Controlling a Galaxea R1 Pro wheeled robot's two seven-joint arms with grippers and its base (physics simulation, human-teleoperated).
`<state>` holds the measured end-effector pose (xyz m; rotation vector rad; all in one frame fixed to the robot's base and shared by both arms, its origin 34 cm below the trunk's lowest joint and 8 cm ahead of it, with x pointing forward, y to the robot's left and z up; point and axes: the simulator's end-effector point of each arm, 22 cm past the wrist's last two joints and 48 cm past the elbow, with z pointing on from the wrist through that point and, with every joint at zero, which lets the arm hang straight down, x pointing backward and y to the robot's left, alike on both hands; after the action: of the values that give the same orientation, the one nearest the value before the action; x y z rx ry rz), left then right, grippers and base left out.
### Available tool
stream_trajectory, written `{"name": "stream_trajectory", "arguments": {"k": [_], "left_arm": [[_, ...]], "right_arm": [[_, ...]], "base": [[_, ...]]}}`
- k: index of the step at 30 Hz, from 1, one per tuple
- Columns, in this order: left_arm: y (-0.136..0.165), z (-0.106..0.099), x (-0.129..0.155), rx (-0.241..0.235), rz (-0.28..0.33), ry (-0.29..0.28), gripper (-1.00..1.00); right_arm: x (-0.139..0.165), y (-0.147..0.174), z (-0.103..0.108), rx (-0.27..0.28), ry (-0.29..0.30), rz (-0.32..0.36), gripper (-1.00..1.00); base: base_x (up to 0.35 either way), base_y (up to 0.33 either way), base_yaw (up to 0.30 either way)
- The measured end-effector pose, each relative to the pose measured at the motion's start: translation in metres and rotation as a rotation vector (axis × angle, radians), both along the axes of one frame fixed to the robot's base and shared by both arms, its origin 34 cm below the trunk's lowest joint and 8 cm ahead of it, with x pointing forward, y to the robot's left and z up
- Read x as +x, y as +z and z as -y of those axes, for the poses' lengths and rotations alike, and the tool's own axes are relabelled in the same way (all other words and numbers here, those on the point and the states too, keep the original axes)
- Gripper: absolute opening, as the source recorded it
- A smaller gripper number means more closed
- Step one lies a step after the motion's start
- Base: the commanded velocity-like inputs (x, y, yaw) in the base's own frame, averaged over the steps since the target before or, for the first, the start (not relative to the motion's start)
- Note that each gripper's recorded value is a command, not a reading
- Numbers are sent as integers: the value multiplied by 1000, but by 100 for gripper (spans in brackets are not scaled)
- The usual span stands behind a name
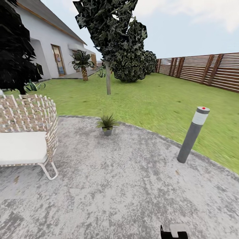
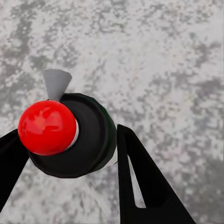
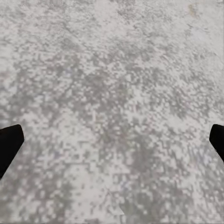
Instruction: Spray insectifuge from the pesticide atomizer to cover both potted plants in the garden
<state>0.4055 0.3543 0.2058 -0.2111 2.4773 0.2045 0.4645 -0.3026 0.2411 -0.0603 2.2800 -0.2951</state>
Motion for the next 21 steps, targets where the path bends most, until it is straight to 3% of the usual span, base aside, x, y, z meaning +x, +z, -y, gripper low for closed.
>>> {"name": "stream_trajectory", "arguments": {"k": [21], "left_arm": [[0, 0, 0, 0, 0, 0, -100]], "right_arm": [[0, 0, 2, -4, 0, 0, 100]], "base": [[337, 0, 49]]}}
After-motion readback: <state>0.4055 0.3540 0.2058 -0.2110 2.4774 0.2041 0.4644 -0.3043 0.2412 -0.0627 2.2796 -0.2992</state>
